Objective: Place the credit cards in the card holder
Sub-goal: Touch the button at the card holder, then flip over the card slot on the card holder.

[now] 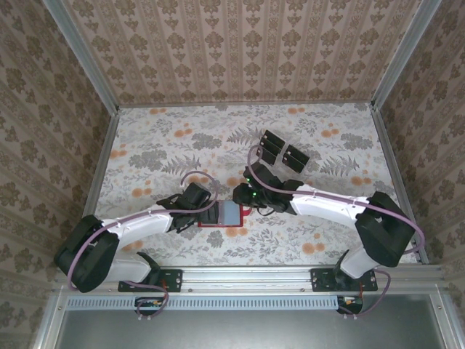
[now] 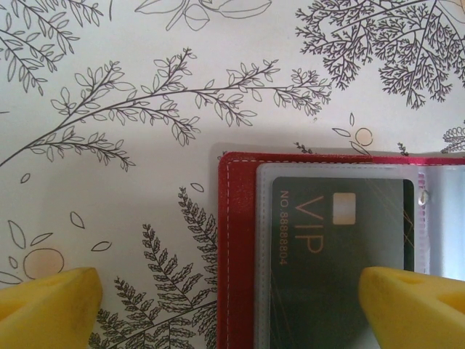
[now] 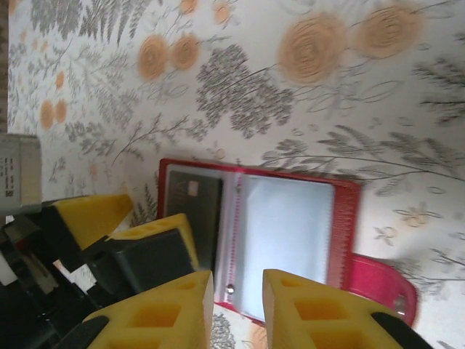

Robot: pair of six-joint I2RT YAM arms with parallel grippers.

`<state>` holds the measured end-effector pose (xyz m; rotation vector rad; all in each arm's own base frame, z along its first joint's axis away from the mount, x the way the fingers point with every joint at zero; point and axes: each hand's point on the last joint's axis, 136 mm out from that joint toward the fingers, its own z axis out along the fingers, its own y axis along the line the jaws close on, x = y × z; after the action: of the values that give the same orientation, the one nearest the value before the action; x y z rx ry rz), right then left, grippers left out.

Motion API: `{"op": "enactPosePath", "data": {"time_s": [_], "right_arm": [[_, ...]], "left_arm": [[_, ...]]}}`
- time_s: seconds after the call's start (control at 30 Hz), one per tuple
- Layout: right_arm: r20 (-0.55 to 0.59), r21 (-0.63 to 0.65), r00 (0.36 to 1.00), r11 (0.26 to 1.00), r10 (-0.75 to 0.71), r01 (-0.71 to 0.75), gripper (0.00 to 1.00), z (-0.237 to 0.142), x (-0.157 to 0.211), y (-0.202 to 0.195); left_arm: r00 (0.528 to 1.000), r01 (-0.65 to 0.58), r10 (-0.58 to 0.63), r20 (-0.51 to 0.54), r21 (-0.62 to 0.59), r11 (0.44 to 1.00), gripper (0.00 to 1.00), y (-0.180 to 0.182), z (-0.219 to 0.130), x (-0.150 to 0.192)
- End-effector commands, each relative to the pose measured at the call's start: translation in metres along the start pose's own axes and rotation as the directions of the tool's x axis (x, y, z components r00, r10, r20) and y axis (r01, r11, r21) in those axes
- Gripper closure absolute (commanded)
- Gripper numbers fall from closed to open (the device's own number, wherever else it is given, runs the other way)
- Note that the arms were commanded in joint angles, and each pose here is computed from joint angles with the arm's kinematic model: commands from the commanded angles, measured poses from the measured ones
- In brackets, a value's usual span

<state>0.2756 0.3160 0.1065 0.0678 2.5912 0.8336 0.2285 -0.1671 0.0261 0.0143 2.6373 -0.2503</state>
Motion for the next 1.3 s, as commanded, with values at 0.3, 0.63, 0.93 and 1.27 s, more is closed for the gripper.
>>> {"op": "enactPosePath", "data": {"time_s": [0.3,0.63,0.93,1.27], "right_arm": [[-0.169,0.044,0.983,0.996,-0.067,0.075,0.68,0.048,0.023,-0.006],[-0.193,0.110,0.979,0.990,-0.064,0.086,0.53,0.060,0.028,-0.024],[-0.240,0.120,0.970,0.990,-0.041,0.072,0.52,0.074,0.036,-0.031],[-0.252,0.062,0.967,0.998,0.039,-0.024,0.51,0.084,0.042,-0.020]], "left_arm": [[0.998,-0.033,0.033,0.060,0.007,0.999,0.00,-0.003,-0.018,-0.016],[0.997,-0.032,0.031,0.073,0.017,0.999,0.00,0.002,-0.024,-0.012],[0.998,-0.035,0.033,0.061,0.021,0.999,0.00,0.005,-0.020,-0.004],[0.996,-0.055,0.051,0.073,0.055,0.997,0.00,0.005,-0.019,0.006]]}}
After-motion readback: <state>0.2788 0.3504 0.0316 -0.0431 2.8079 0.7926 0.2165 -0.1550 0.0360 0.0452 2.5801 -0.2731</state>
